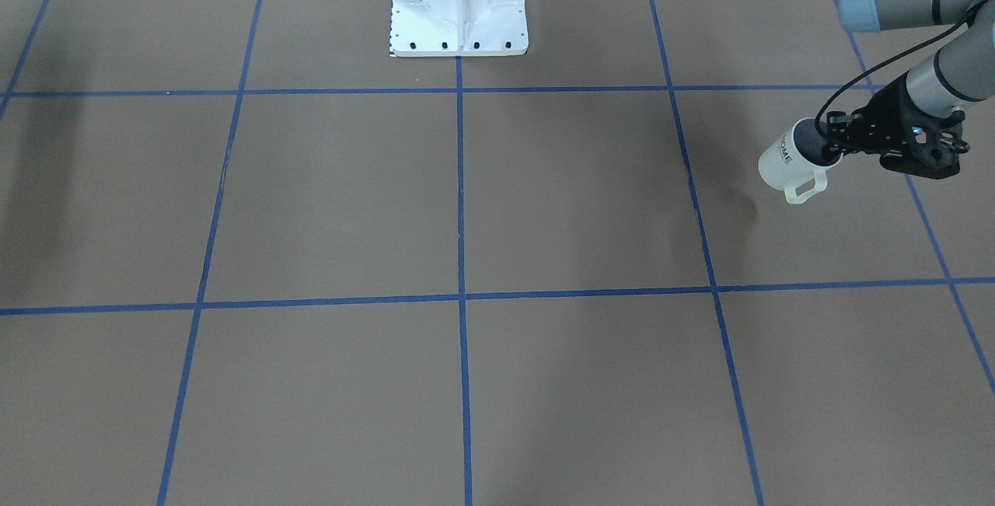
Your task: Left arm hands cup to right arm to dump lemon
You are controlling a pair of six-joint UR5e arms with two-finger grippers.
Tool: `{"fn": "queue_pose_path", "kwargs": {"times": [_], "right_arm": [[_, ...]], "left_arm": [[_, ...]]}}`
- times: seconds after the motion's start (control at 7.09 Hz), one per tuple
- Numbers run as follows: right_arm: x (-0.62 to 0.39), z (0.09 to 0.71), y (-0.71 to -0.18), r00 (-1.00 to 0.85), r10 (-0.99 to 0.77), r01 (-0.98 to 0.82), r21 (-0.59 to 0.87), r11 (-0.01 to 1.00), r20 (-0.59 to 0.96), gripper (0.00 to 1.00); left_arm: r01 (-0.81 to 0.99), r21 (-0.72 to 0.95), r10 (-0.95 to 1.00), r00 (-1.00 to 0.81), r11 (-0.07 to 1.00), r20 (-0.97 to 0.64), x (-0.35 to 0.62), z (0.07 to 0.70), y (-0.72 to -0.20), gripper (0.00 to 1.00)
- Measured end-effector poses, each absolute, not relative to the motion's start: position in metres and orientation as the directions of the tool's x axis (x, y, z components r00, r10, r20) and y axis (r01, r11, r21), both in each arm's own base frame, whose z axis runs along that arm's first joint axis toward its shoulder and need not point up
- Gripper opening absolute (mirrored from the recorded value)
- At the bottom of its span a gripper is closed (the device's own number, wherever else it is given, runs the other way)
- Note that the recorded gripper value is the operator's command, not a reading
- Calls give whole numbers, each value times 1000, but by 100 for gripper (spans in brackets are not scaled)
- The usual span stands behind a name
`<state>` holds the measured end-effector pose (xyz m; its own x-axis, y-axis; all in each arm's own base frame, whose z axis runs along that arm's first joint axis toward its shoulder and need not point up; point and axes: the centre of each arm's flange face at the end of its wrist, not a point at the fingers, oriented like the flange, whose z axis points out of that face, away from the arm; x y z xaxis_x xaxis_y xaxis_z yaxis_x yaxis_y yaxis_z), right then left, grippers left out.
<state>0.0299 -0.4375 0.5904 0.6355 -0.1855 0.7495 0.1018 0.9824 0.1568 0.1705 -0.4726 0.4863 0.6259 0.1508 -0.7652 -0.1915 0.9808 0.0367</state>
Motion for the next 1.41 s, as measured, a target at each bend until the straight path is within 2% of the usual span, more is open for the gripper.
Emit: {"fn": "queue_pose_path", "kwargs": {"times": [0.42, 0.85, 1.13, 1.41], "right_arm": [[22, 572, -444, 570, -270, 100, 261, 960, 776, 99], [-7, 519, -481, 549, -412, 100, 433, 896, 727, 100], [-55, 471, -512, 592, -429, 51, 499, 865, 683, 100], [-131, 427, -521, 604, -407, -51, 543, 838, 685, 99]], "left_arm": [[10, -117, -99, 610, 993, -786, 191, 385, -503, 0], [94, -231, -246, 527, 968, -814, 259, 270, -510, 0], [121, -295, -315, 503, 948, -805, 305, 217, -498, 0], [151, -337, -365, 510, 930, -779, 335, 175, -501, 0]]}}
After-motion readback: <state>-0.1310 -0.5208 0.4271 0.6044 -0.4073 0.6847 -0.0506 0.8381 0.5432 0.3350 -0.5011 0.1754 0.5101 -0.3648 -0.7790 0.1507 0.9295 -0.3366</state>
